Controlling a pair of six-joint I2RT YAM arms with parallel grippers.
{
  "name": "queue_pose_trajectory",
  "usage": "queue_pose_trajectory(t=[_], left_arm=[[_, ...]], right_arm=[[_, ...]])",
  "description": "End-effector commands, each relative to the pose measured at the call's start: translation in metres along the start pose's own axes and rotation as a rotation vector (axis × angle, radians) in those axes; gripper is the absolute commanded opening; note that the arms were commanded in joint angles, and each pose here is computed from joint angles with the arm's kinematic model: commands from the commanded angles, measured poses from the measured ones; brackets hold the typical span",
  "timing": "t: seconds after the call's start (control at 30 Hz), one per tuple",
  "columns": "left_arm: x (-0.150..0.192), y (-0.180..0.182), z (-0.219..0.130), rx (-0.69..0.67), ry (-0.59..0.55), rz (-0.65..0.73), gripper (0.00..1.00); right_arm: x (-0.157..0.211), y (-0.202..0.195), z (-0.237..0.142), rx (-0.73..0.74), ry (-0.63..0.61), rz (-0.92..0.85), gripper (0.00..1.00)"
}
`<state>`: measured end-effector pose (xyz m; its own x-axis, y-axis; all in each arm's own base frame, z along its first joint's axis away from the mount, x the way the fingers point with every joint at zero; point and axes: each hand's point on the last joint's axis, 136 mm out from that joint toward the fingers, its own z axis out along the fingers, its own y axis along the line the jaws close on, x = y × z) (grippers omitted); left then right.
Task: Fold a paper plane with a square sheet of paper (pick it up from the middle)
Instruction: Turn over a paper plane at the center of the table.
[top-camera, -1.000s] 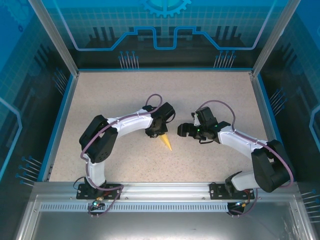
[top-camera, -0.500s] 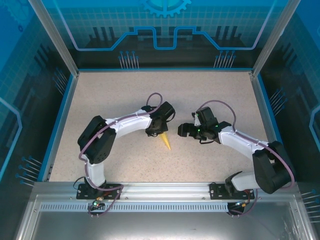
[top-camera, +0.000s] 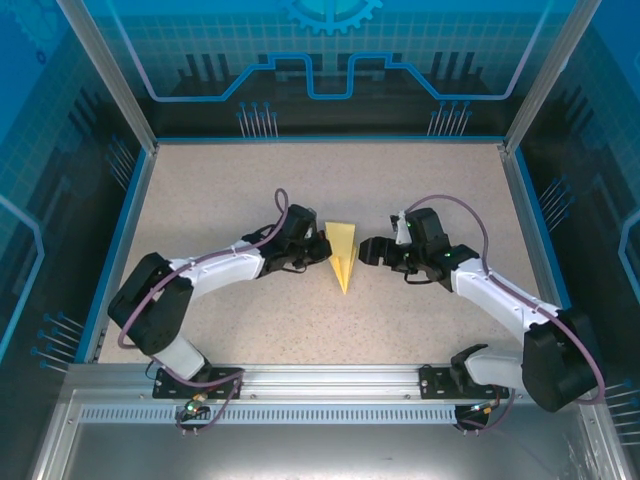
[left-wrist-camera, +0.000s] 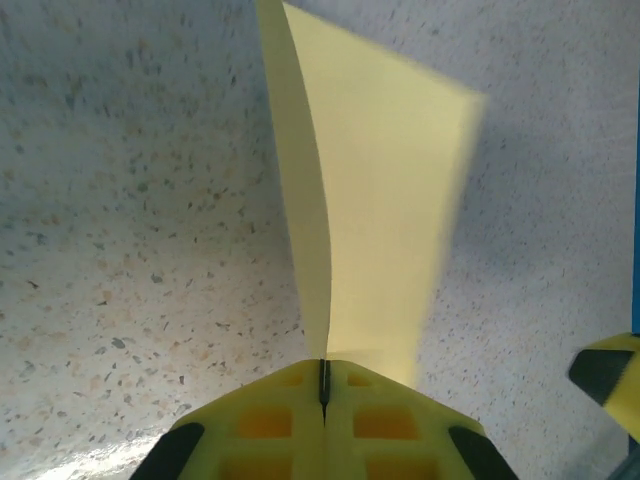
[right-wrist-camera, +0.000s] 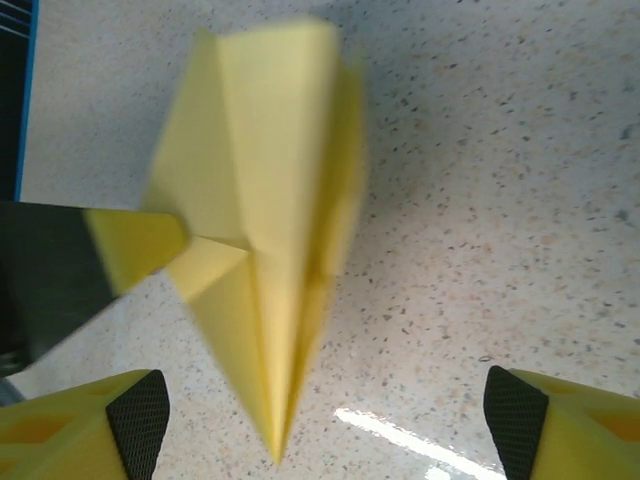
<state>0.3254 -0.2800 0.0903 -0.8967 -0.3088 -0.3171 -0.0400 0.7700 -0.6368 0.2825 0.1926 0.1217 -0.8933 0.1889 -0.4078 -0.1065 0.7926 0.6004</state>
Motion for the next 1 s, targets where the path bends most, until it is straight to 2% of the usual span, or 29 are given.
queue_pose_trajectory(t=[0.0, 0.33, 0.5, 0.63, 0.97], left_arm=[[0.005, -0.029, 0.01, 0.202, 0.023, 0.001, 0.0], [0.025, 0.015, 0.024, 0.137, 0.035, -0.065, 0.0], [0.028, 0.036, 0.02, 0.087, -0.007, -0.106, 0.0], [0.03, 0.047, 0.014, 0.063, -0.041, -0.122, 0.0], [0.03, 0.052, 0.012, 0.04, -0.045, -0.109, 0.0]], right_arm=[[0.002, 0.019, 0.006, -0.062, 0.032, -0.033, 0.81], [0.018, 0.032, 0.041, -0.042, 0.142, -0.049, 0.59], [0.03, 0.031, 0.057, 0.026, 0.181, -0.082, 0.55], [0.027, 0.037, 0.061, 0.068, 0.166, -0.116, 0.53], [0.042, 0.048, 0.071, 0.109, 0.21, -0.226, 0.5]])
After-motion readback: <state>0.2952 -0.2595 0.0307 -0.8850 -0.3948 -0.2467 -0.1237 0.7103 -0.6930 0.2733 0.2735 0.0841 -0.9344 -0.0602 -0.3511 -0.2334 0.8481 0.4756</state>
